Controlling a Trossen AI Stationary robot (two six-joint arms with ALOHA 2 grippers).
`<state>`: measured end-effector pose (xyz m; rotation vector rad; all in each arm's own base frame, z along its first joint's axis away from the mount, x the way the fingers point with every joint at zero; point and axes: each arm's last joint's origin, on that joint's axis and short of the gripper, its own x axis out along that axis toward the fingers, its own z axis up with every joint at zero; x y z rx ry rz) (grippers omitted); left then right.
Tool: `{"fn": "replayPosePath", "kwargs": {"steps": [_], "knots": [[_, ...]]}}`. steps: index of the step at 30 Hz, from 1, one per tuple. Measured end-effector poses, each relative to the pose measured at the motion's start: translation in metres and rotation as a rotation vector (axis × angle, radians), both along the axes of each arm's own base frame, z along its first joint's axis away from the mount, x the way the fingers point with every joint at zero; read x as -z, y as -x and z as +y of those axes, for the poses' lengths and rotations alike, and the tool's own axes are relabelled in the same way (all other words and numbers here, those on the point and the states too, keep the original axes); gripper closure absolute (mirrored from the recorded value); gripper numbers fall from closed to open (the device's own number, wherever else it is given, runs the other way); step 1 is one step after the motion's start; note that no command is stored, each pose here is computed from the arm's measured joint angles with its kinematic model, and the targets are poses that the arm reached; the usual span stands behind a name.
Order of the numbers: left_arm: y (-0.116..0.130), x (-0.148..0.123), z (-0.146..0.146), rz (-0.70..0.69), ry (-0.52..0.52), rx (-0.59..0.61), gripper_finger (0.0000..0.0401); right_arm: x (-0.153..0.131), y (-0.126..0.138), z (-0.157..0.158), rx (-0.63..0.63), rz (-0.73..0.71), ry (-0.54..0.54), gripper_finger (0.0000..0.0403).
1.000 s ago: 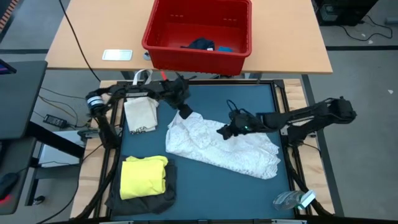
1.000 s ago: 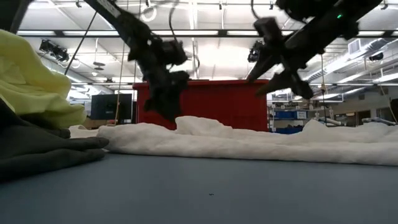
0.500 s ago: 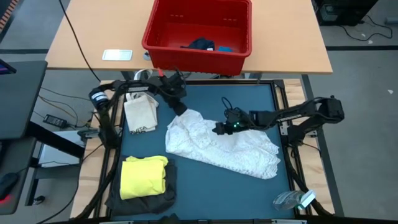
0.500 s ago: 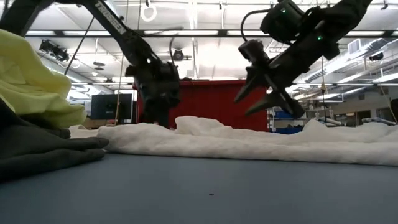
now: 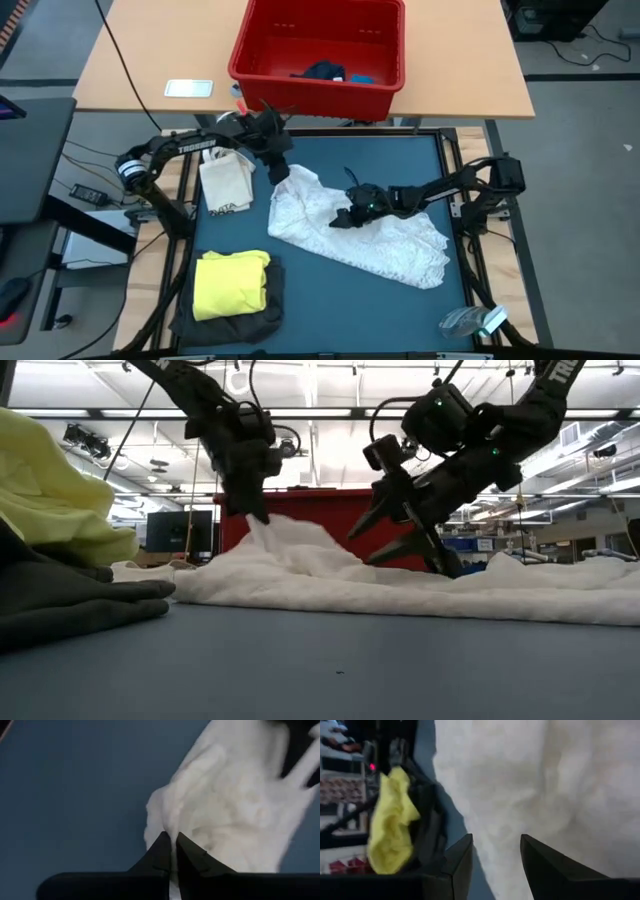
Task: Fold laundry
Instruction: Fold the white blouse
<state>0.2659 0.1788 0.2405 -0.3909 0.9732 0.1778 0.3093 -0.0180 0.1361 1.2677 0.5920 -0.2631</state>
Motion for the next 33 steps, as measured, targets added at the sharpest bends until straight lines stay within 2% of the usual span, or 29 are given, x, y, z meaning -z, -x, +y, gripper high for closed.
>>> {"fn": "replayPosePath", "kwargs": {"steps": [4,9,12,16,20,24,28,30,33], "knots": [[-0.001,0.014,0.000,0.102,-0.031,-0.018,0.0386,0.010,0.002,0.003,0.028,0.072,0.094,0.0240],[-0.005,0.021,0.004,0.118,-0.043,-0.053,0.0387,0.016,0.003,-0.006,0.075,0.107,0.189,0.0261],[-0.005,0.022,0.004,0.129,-0.031,-0.068,0.0387,0.014,0.000,-0.009,0.053,0.094,0.229,0.0301],[-0.003,0.024,0.001,0.170,0.002,-0.078,0.0387,0.008,-0.004,-0.008,-0.074,0.054,0.226,0.0387],[0.005,0.027,-0.006,0.262,0.058,-0.062,0.0384,-0.018,-0.004,-0.008,-0.075,-0.007,0.228,0.0396],[0.014,0.045,-0.014,0.292,0.074,-0.045,0.0373,-0.038,0.009,-0.016,0.033,0.051,0.334,0.0398],[0.024,0.074,-0.021,0.304,0.101,-0.087,0.0358,-0.047,0.021,-0.035,0.122,0.123,0.465,0.0400],[0.027,0.081,-0.023,0.296,0.110,-0.111,0.0347,-0.047,0.023,-0.043,0.123,0.131,0.523,0.0400],[0.025,0.078,-0.021,0.283,0.114,-0.127,0.0322,-0.048,0.025,-0.052,0.101,0.148,0.599,0.0400]]}}
